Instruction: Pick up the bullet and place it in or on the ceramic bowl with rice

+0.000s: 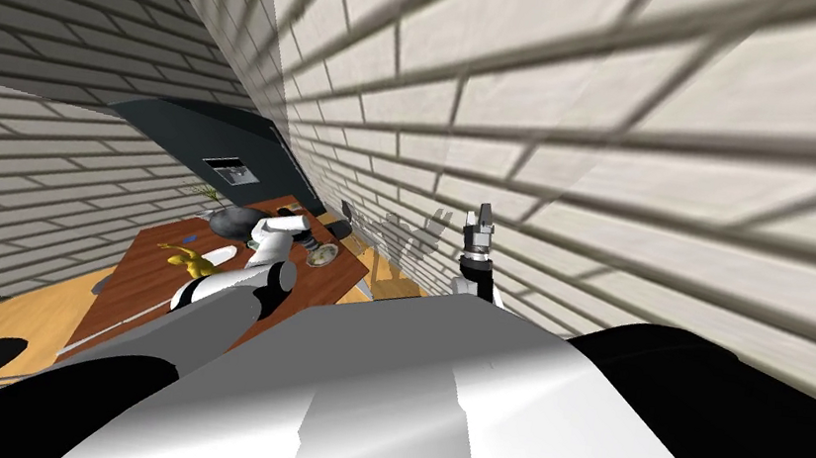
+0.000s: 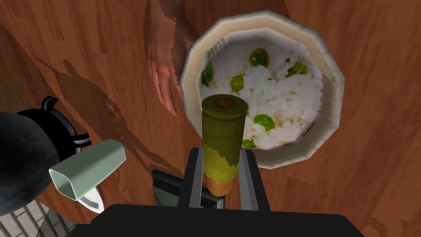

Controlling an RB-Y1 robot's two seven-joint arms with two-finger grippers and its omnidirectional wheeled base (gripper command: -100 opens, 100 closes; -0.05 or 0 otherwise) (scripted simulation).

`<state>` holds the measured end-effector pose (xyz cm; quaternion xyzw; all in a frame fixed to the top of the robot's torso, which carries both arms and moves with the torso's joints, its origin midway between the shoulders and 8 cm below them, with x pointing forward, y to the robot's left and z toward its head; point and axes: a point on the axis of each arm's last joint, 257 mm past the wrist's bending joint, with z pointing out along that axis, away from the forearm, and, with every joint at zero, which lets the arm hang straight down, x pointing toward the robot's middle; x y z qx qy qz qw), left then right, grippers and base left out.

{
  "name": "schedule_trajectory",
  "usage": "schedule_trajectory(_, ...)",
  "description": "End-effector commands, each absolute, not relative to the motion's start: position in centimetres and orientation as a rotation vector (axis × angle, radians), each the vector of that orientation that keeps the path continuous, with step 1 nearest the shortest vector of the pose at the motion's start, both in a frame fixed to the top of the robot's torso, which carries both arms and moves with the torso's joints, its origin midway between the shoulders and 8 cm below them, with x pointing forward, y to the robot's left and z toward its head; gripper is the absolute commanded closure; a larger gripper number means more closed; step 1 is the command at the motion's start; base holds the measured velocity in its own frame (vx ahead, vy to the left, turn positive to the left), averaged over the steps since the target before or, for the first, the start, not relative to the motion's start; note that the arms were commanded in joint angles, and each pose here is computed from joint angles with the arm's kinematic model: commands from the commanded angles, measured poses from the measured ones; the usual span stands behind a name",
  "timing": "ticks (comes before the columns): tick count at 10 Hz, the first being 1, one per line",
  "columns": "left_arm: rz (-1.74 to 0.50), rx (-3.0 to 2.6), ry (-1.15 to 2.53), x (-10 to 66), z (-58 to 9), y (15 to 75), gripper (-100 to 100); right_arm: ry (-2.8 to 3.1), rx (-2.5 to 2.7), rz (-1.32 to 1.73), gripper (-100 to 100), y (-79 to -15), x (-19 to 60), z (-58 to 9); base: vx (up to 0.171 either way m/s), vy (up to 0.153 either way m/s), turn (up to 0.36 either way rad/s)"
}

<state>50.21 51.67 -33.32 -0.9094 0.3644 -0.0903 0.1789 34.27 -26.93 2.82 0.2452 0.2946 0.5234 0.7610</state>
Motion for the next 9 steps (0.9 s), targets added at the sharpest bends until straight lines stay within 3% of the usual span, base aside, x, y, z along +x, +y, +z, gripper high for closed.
schedule_trajectory(1,-0.255,-2.571,1.03,50.2,-33.3,51.7,100,0.641,0.534,1.139,0,-26.9,34.3,2.8,0.013,0.005,-0.005)
schedule_trajectory(2,-0.254,-2.573,1.028,50.2,-33.2,51.7,-100,0.641,0.534,1.139,0,-26.9,34.3,2.8,0.0,0.0,0.0)
schedule_trajectory(6,-0.255,-2.573,1.028,50.2,-33.2,51.7,-100,0.641,0.534,1.139,0,-26.9,34.3,2.8,0.0,0.0,0.0)
schedule_trajectory(7,-0.255,-2.573,1.028,50.2,-33.2,51.7,0,0.641,0.534,1.139,0,-26.9,34.3,2.8,0.0,0.0,0.0)
schedule_trajectory(8,-0.25,-2.578,1.009,50.3,-31.5,52.5,-100,0.641,0.534,1.139,0,-26.9,34.3,2.8,-0.028,0.0,-0.098)
schedule_trajectory(9,-0.248,-2.58,1.002,50.3,-31.0,52.7,-100,0.641,0.534,1.139,0,-26.9,34.3,2.8,-0.049,0.004,-0.101)
